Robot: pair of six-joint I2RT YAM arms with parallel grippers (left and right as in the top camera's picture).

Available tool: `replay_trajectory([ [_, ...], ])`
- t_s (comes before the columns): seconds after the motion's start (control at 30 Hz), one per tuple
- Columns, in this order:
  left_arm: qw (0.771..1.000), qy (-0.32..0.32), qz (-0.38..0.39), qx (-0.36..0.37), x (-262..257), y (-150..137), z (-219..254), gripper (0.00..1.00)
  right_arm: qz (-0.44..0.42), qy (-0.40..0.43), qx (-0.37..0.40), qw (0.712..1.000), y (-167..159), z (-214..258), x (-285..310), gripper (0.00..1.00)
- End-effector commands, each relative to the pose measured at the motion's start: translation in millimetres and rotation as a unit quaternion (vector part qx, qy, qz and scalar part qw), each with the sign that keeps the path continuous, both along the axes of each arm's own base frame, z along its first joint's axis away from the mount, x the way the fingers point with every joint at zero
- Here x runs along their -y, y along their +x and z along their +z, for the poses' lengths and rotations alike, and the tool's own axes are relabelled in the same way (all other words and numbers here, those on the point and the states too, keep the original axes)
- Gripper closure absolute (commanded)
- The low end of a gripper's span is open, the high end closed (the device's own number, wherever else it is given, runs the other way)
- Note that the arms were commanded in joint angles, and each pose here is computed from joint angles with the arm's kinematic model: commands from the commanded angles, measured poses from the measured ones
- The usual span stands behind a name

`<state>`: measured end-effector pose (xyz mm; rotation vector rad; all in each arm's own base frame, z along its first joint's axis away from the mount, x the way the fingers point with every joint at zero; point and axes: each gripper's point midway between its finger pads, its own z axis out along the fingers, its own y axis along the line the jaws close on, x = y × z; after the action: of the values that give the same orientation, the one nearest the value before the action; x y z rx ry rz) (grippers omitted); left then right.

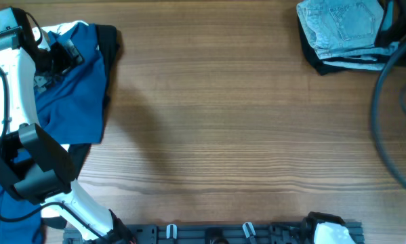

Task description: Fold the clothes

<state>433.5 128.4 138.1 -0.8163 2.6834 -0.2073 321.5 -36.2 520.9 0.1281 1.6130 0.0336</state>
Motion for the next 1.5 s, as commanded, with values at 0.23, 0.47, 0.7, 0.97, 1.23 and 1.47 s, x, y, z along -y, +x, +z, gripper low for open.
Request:
replay_trajectory([
  [0.23, 1.000, 0.003, -0.005, -0.001, -1, 2, -2, 0.00, 0.072, 0.022, 0.006, 0.997, -42, -272, -32, 0.00],
  [0.47, 1.000, 0.003, -0.005, -0.001, -1, 2, -2, 0.00, 0.072, 0.079, 0.031, 0.994, -61, -329, -36, 0.00],
  [0.7, 1.000, 0.003, -0.005, -0.001, -1, 2, -2, 0.00, 0.167, -0.092, 0.010, 0.982, -70, -355, -83, 0.00],
  [0.97, 1.000, 0.003, -0.005, -0.001, -1, 2, -2, 0.00, 0.153, -0.113, 0.031, 0.981, -78, -347, -80, 0.00],
  [1.23, 1.000, 0.003, -0.005, -0.001, -1, 2, -2, 0.00, 0.152, -0.114, 0.039, 0.981, -79, -344, -80, 0.00],
  [1.47, 1.000, 0.003, -0.005, -0.001, -1, 2, -2, 0.00, 0.153, -0.114, 0.038, 0.981, -79, -344, -80, 0.00],
])
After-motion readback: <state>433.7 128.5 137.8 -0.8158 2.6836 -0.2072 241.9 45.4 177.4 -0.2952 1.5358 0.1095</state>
